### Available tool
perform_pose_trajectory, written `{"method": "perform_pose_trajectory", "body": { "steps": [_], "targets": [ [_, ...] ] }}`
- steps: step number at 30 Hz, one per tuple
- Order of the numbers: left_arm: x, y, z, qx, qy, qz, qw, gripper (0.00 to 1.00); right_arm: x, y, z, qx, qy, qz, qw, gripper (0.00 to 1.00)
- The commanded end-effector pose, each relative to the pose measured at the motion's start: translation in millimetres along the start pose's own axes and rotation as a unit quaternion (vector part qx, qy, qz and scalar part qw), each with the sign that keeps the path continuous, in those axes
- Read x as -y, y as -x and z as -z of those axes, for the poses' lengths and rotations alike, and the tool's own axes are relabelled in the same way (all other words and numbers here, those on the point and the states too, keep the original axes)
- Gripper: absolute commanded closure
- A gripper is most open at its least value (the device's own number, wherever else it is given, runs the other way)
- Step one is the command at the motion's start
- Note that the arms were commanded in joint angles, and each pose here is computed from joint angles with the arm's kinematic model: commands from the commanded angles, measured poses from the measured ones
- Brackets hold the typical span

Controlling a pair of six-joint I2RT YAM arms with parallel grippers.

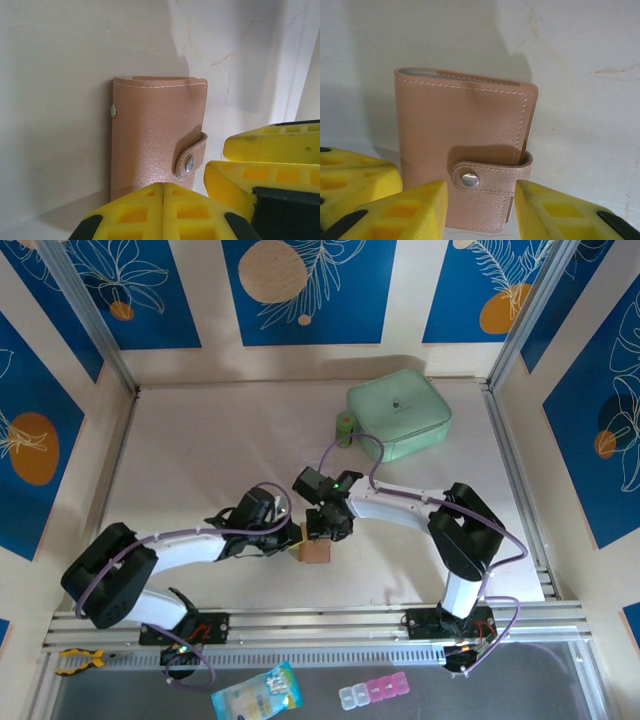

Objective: Take the credit cards out of the card holder

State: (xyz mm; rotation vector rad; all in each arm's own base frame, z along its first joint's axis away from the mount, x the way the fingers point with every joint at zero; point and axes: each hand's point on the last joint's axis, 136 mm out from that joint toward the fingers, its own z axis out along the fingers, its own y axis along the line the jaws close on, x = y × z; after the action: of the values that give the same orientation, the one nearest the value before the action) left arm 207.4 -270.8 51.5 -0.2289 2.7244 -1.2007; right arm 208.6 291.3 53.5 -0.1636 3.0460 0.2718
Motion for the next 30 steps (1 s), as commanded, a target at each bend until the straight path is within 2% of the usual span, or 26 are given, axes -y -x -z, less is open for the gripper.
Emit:
{"method": "perform_pose_trajectory", "body": {
  "steps": [1, 17, 30],
  "targets": [
    [-4, -3, -5, -0.014, -0.007, 0.01, 1.0, 1.0, -2, -2, -1, -0.011, -0.013, -0.006, 1.0, 0.6],
    [-29, -7, -10, -0.015, 0.013, 0.051, 0.999, 1.0, -5, -9, -19, -0.044, -0.015, -0.007, 0.999, 0.6],
    [-39, -10, -13, -0.017, 0.014, 0.069, 0.997, 1.0, -9, -18, -21, -0.065, -0.019, 0.007, 0.998, 0.51]
  ]
}}
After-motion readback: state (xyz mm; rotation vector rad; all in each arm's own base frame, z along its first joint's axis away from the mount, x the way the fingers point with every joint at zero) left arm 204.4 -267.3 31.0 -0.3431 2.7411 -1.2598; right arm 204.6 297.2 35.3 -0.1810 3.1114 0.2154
